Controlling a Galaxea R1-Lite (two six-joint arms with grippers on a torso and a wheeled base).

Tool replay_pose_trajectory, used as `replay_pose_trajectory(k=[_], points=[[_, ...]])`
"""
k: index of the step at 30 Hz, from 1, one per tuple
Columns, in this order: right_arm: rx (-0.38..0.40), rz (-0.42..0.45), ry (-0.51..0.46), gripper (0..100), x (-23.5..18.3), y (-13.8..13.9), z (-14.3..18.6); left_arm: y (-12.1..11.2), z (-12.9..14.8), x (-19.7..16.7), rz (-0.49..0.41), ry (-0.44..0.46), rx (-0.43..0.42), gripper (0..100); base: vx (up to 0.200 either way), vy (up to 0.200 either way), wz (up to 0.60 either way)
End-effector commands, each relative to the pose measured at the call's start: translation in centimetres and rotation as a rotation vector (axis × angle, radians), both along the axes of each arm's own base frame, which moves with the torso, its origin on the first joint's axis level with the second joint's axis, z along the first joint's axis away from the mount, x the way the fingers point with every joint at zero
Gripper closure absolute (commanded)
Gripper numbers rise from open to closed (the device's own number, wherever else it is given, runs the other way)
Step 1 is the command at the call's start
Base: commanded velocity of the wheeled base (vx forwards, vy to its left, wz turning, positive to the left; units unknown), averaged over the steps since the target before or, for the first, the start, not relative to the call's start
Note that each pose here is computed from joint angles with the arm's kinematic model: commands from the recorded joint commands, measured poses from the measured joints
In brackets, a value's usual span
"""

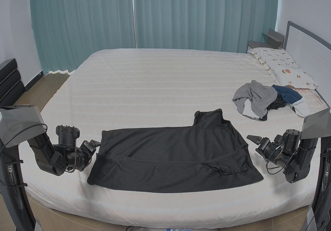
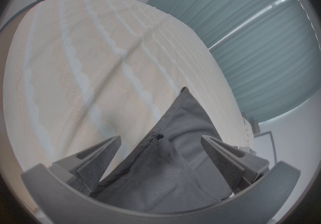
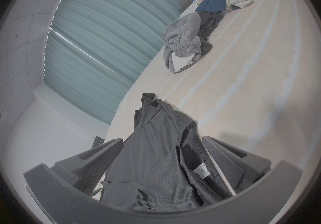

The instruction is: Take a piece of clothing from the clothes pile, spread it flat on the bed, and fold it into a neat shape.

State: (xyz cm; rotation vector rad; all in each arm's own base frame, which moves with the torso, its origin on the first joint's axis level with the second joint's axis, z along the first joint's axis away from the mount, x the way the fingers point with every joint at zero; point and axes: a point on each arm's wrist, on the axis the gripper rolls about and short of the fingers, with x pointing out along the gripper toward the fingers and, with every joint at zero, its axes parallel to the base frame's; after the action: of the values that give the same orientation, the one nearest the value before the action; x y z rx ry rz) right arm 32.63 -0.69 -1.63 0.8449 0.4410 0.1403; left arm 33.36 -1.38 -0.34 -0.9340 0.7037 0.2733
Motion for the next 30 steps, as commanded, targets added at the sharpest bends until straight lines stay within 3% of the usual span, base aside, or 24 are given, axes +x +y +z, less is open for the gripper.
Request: replay_pose_trajectory(k=[1,5,14,20,30], points=[[0.019,-0.017,-0.001,0,0.1,-0.4,-0.2,0.3,0.4,0.1,0.026,-0.024,-0.019,0,0.000,0.000,0.00],[0.071,-0.042,0.019,0,0.3,-0.9,-0.6,0.3,0.4,0.1,0.031,-0.039,-0.020,0,0.000,0.000,0.00],[0.072,-0.041,0.038,0,0.3,-0.8,-1.2,0.1,0.7,0.0,0.042,-0.048,-0.006,0,0.000,0.000,0.00],[0.072,-0.034,0.046,0,0.2,-0.6,-1.3,0.1,0.6,0.1,0.043,-0.047,-0.002,0,0.200,0.000,0.00],[0.075,-0.029,0.074,0,0.0,-0.4,-2.1,0.3,1.6,1.4,0.042,-0.099,-0.005,0,0.000,0.000,0.00]])
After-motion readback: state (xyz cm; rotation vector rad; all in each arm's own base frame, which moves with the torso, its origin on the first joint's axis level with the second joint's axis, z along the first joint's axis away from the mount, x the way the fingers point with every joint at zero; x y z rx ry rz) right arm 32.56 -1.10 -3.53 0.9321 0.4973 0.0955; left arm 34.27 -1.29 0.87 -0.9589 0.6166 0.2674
